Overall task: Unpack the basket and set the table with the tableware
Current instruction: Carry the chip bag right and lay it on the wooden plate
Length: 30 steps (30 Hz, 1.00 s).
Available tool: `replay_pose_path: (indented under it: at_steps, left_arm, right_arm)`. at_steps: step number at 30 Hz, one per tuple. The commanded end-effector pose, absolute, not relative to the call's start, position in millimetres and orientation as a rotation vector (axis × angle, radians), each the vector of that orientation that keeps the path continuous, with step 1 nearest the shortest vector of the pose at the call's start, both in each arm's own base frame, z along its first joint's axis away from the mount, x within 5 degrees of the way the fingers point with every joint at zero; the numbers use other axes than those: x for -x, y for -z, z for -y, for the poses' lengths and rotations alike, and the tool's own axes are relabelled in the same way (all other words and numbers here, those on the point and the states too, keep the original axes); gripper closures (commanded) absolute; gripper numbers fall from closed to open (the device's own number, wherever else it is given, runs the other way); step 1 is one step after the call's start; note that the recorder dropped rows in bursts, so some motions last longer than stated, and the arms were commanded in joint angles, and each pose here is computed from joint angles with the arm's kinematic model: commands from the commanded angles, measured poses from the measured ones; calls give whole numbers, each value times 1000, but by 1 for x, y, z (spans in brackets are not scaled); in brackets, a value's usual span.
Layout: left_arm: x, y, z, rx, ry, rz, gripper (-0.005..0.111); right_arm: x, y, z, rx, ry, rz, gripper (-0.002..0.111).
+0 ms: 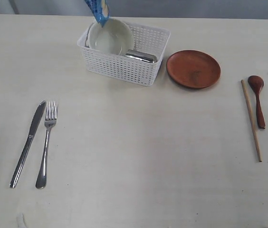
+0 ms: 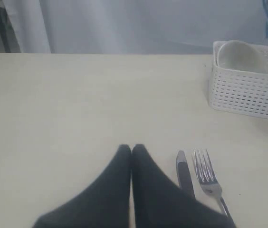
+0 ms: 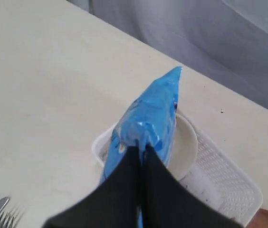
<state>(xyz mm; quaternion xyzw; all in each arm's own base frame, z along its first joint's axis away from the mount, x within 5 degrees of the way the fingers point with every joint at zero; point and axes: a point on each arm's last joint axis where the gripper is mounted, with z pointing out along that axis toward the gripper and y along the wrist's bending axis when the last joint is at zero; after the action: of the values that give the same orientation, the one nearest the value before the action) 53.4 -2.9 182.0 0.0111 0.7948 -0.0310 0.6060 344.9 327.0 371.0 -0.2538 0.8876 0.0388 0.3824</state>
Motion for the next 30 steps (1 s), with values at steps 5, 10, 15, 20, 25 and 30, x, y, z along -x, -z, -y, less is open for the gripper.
replay_pose_path:
  at_steps: [5,10,15,20,25,30]
  left_arm:
    - [-53,-182,3,-31,60,-1826,107]
    - [-53,-182,3,-31,60,-1826,107]
    - [-53,-182,3,-31,60,-1826,107]
    - [-53,-182,3,-31,60,-1826,107]
    - [-53,-182,3,-31,60,-1826,107]
    - [-53,-182,3,-31,60,-1826,107]
  right_arm:
    - [-326,-395,-305,731,48,-2241,109]
    - [-301,-409,-252,790,359,-2173,109]
    - [-313,-371,-177,767,587,-2214,109]
    - [-339,-311,-134,765,516,-2252,109]
    - [-349,-276,-138,872,379,-2130,109]
    - [-370,-244,-144,1024,515,-2119,109]
